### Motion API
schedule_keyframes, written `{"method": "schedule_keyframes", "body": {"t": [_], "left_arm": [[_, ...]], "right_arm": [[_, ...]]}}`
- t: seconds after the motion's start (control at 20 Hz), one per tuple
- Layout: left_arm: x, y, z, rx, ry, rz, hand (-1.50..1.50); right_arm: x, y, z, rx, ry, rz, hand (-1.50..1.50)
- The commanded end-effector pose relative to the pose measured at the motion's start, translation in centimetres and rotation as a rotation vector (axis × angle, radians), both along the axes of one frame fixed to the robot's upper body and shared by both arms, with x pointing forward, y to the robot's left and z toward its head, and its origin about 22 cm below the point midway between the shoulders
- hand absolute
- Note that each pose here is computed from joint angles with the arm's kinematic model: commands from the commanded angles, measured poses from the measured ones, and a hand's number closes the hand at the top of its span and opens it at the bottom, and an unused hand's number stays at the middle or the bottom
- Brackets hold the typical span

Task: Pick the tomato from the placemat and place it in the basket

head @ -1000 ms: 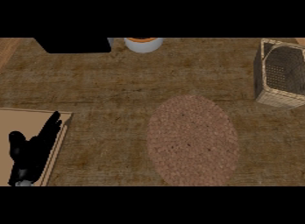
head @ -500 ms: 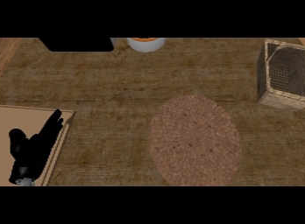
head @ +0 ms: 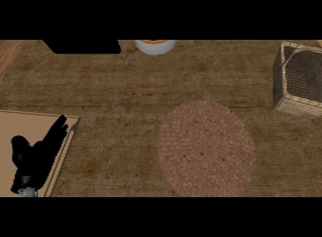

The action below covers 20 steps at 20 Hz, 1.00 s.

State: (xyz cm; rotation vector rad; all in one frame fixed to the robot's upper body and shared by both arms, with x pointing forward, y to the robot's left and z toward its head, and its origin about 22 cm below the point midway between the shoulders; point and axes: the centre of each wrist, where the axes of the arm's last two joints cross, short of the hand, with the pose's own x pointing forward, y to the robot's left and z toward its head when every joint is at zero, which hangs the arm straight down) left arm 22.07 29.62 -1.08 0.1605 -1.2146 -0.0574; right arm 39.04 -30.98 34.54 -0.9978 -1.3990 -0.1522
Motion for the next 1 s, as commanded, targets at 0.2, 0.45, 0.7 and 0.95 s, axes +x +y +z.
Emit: {"method": "schedule_keyframes", "body": {"t": [0.2, 0.45, 0.7, 0.95], "left_arm": [[-1.9, 0.1, -3.4, -0.017, 0.207, 0.021, 0.00], [-2.2, -0.3, -3.7, -0.025, 0.181, 0.031, 0.00], [-1.4, -0.3, -3.6, -0.042, 0.190, 0.025, 0.00], [-2.0, 0.7, -3.5, -0.010, 0.197, 0.042, 0.00]], "right_arm": [[0.9, -1.8, -6.1, 0.037, -0.003, 0.007, 1.50], [0.4, -5.2, -7.4, -0.154, 0.161, -0.150, 1.50], [-0.2, -6.9, -6.5, -0.230, 0.176, -0.091, -1.50], [-1.3, -9.2, -5.4, -0.215, 0.125, -0.103, -1.50]]}}
